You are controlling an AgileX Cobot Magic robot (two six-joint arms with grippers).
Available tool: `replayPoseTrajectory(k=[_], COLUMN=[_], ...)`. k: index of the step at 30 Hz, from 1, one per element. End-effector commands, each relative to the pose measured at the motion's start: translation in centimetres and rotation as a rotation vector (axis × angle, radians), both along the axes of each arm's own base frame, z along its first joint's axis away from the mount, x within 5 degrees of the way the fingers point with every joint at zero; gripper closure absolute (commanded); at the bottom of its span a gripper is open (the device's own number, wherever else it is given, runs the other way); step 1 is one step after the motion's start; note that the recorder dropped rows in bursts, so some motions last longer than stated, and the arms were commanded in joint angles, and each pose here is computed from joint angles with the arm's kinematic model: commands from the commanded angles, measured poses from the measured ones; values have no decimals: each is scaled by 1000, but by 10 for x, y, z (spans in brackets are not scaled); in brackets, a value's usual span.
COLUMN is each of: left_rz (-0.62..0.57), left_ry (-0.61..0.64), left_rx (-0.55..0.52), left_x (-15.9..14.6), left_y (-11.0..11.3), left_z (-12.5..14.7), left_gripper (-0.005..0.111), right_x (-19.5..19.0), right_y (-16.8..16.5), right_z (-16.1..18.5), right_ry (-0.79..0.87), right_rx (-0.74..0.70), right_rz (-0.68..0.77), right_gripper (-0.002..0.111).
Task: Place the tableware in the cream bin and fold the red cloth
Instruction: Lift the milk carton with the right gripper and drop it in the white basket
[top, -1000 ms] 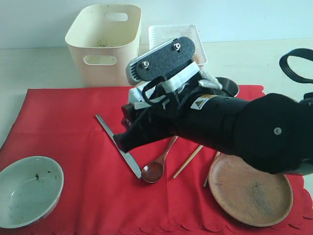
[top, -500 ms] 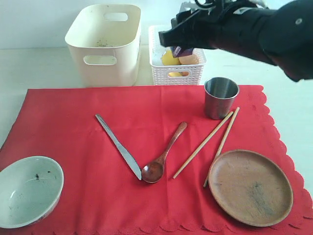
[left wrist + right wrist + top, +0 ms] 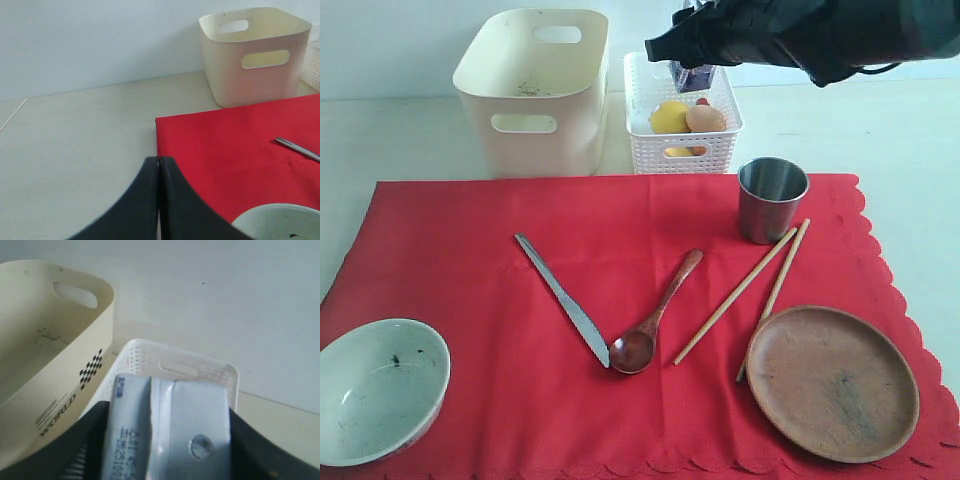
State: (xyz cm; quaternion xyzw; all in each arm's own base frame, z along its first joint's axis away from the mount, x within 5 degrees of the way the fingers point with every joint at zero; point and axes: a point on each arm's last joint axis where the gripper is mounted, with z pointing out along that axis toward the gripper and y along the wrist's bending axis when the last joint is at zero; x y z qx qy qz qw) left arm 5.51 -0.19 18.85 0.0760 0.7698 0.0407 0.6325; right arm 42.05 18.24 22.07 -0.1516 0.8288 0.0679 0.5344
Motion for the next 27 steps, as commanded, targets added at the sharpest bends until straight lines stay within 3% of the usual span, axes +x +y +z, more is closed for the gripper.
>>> replayPoseTrajectory(k=[1,7,9,23,27], left_rz=[3,3,3,3,3], left_ry=[-10,-10,-10,-10,-10], left_rx=[-6,-6,-6,-6,-6], left_x=[0,0,0,0,0], left_y=[0,0,0,0,0], left_z=[0,0,0,0,0], left_gripper=[107,107,107,107,107], right_x=[33,57,62,67,67], right_y=[2,12,12,12,12], right_z=[-6,-28,-34,-46,-46], right_ry=[-91,-99,-109,-143,-147], right_rx=[-16,-17,-21,-128,-129], right_rz=[-62,-70,-84,-69,-73], right_gripper=[108,107,102,22,7])
